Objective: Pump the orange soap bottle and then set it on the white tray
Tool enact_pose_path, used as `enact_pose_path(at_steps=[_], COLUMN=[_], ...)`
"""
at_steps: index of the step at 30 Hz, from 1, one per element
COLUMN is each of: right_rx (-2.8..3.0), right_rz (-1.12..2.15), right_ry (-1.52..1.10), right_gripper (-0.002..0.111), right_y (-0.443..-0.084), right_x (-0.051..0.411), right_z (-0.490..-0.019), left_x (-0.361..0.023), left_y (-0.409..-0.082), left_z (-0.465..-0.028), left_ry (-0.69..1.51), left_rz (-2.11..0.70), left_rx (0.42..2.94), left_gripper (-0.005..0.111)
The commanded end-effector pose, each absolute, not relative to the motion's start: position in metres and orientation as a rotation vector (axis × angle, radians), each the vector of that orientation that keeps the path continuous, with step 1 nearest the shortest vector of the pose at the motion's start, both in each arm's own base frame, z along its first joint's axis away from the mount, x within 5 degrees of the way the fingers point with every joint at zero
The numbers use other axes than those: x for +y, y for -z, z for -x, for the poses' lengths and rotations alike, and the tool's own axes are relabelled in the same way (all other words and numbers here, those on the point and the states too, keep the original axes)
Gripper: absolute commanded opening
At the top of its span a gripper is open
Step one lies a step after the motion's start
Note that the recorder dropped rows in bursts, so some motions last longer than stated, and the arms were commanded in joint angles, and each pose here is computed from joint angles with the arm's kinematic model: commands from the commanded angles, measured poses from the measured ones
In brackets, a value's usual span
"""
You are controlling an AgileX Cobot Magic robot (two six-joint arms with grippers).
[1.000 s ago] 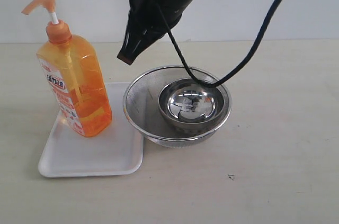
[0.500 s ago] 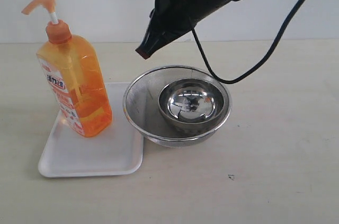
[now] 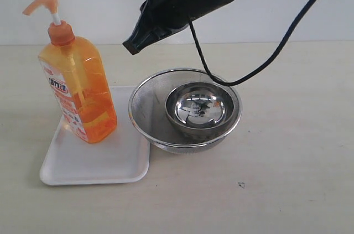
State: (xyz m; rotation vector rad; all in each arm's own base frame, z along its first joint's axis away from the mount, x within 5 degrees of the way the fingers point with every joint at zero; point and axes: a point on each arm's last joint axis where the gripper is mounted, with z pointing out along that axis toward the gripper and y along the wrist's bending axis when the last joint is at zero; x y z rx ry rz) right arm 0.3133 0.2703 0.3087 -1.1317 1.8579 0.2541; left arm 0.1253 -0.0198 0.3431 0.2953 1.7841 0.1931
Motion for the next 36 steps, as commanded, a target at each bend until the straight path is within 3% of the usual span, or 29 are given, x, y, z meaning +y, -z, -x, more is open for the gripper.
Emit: enact_pose_path(at_steps=[1,9,15,19,25,36], right_rx=[1.856,1.856,1.852,1.850,1.888,1.933], right_rz=[1.109,1.109,1.106,1.058,1.019,1.009], right_ry=[-0.267,-0.267,-0.266,-0.293,-0.320,-0.339], right_gripper=[0.000,0.000,0.000,0.000,0.000,0.000], right_y=[-0.311,-0.311,-0.311,-0.310,-0.297,-0.281], right_x=[0.269,0.269,0.269,0.272,0.276,0.281], right_z=[-0.313,-0.313,-0.313,-0.316,-0.322,-0.327], left_x=[-0.035,-0.039,-0.012,-0.011,-0.017,-0.011], left_y=[-0.330,-0.304,-0.292,-0.292,-0.294,-0.290], left_z=[-0.128,-0.128,-0.127,-0.126,-0.128,-0.141], left_ry=[-0.144,-0.263,-0.349,-0.259,-0.156,-0.327], left_rz=[-0.495,-0.706,-0.340,-0.192,-0.167,-0.127], left_rx=[1.680,1.622,1.889,1.908,1.877,1.884], left_gripper=[0.005,0.005,0.005,0.005,0.005,0.005])
